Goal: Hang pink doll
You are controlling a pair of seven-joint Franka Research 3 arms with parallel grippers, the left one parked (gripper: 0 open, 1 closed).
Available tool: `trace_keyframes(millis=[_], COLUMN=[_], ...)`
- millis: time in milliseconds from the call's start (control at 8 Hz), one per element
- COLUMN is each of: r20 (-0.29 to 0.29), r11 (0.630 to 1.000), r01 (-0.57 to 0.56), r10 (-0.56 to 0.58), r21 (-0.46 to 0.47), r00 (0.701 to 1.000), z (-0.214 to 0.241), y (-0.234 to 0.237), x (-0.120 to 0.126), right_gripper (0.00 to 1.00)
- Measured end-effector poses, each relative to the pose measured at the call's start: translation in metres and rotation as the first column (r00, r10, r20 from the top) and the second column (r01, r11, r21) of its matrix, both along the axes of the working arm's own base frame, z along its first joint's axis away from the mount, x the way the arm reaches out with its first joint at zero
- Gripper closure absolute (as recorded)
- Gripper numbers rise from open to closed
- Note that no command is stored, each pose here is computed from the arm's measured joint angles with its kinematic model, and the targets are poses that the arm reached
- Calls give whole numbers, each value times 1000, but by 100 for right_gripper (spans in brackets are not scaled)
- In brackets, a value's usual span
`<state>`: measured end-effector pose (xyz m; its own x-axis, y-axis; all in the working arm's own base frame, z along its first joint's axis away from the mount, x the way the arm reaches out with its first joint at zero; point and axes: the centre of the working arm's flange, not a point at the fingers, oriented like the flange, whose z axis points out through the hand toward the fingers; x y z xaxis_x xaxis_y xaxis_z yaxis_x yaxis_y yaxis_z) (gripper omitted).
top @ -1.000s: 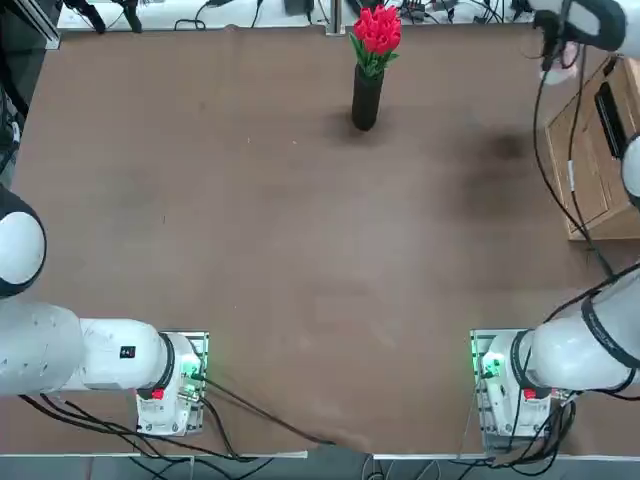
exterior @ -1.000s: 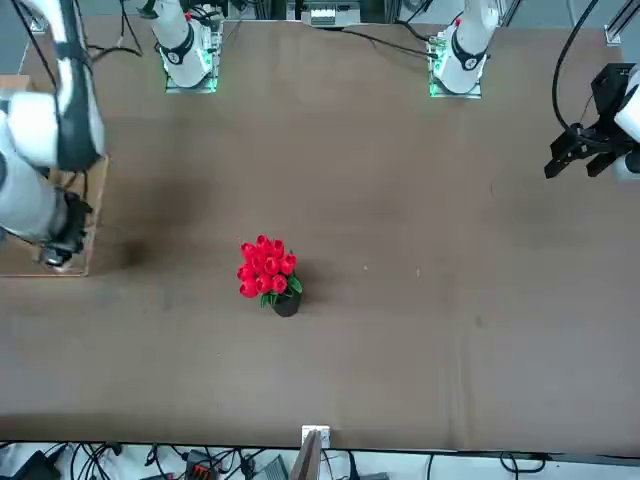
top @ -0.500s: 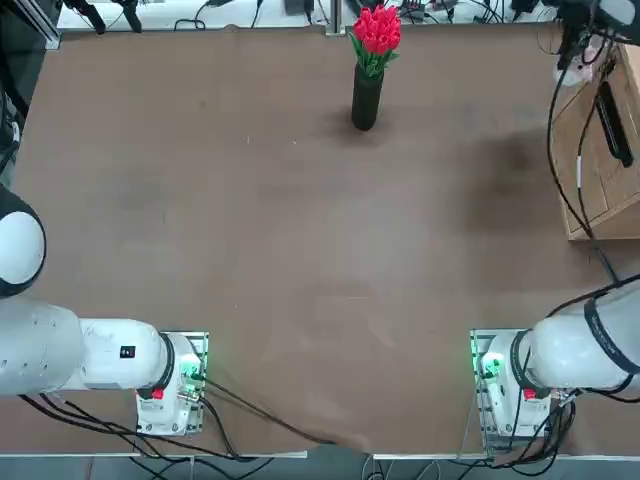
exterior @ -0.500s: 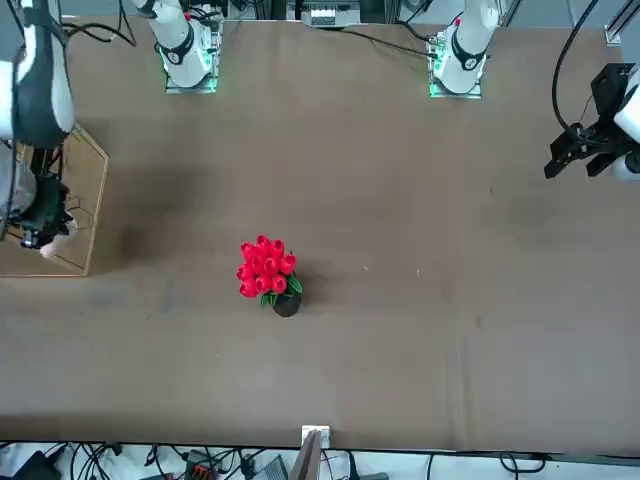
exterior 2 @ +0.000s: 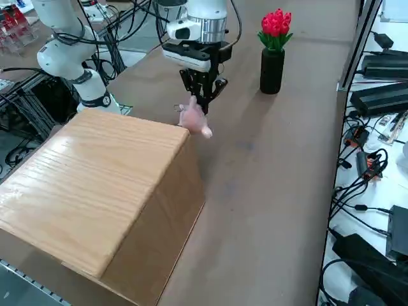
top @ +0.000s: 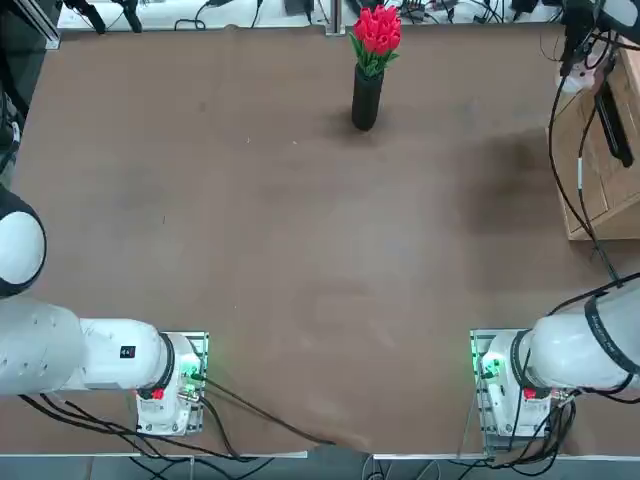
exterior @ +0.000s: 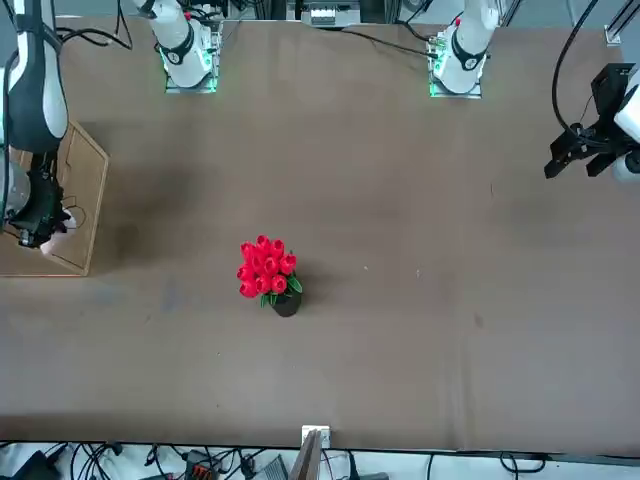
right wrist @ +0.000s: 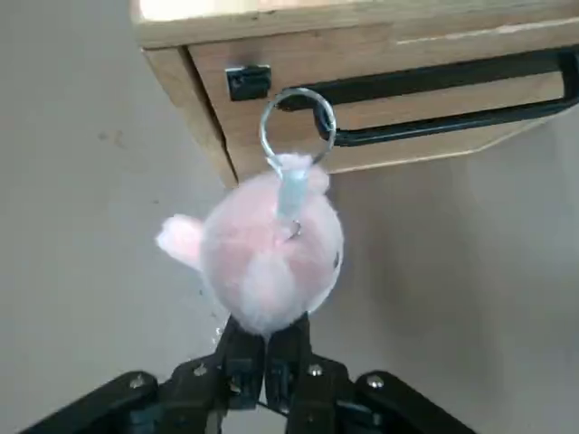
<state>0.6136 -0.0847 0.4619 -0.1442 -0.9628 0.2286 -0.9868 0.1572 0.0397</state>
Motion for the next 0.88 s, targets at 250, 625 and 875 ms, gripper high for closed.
trace_keyframes(millis=[250, 625, 875], r20=[32, 60, 61], r11=[999, 999, 999], r01=[-32, -52, -52], r10=[32, 52, 51], r21=[0, 0, 1], r00=[999, 997, 997], z=[2, -7, -12], y=[-11, -12, -14], x=[3, 5, 3], right_gripper=[95, 94, 94])
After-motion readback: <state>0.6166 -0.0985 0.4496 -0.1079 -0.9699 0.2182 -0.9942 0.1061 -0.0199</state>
